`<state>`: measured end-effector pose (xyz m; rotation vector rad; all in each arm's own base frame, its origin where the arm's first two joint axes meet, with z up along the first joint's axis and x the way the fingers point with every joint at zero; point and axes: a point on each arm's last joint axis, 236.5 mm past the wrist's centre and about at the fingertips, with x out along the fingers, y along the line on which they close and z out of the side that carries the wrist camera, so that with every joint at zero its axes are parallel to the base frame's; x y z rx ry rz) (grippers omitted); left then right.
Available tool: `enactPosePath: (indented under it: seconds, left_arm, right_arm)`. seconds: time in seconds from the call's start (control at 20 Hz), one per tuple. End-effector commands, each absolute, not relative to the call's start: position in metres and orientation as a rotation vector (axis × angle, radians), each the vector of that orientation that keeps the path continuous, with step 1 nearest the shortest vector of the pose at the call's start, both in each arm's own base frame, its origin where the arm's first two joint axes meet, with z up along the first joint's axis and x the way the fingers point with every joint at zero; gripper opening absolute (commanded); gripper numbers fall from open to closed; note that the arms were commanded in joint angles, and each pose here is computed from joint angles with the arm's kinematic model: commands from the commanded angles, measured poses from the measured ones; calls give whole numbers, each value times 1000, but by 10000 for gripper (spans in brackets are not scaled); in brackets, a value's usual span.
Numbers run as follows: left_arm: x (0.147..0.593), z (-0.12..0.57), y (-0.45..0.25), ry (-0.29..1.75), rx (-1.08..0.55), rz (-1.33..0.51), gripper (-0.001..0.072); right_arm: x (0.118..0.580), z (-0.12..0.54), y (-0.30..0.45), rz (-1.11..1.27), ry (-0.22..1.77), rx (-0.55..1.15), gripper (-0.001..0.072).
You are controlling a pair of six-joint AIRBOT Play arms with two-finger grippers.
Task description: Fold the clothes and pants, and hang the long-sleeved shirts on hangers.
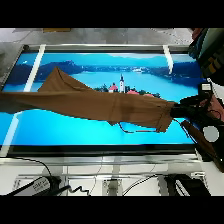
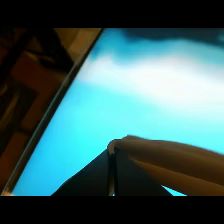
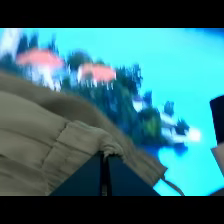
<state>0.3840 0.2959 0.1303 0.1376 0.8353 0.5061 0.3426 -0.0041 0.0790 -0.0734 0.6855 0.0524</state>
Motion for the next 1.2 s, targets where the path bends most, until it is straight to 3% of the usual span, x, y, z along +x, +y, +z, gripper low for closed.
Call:
enactPosePath:
  seconds: [0.0, 0.15, 0.3, 0.5, 0.75, 0.8, 0.85, 0.9, 0.95, 1.0, 1.05, 1.1, 1.15]
  left_arm:
    - [290, 64, 306, 1346, 166, 573, 21]
    - [245, 26, 301, 1528, 102, 622, 21]
    - [219, -5, 281, 1670, 200, 446, 21]
    - [198, -18, 281, 1766, 286, 370, 22]
    - [208, -19, 285, 1740, 364, 305, 26]
    - [208, -19, 284, 1739, 358, 303, 98]
    - [209, -19, 284, 1737, 357, 302, 425]
    - [210, -19, 285, 1730, 361, 311, 718]
    - [210, -18, 286, 1729, 361, 313, 700]
    - [210, -18, 286, 1728, 362, 314, 700]
    - [211, -18, 288, 1726, 371, 317, 695]
    - [211, -16, 291, 1720, 373, 339, 636]
    - [213, -15, 292, 1707, 363, 364, 510]
  right_arm:
    - [295, 35, 3, 175, 959, -208, 26]
    - [236, 6, 10, 285, 1224, -240, 26]
    - [194, -4, 13, 339, 1398, -228, 26]
    - [185, -5, 13, 347, 1437, -227, 27]
    - [185, -5, 12, 345, 1438, -228, 27]
    - [185, -5, 12, 344, 1438, -228, 28]
    - [185, -5, 12, 344, 1437, -228, 61]
    - [185, -5, 12, 344, 1437, -228, 176]
    - [185, -5, 12, 344, 1437, -228, 354]
    - [185, -5, 12, 344, 1437, -228, 471]
    - [185, -5, 12, 343, 1436, -229, 476]
    - [187, -5, 12, 341, 1430, -229, 476]
    - [192, -4, 11, 334, 1408, -232, 475]
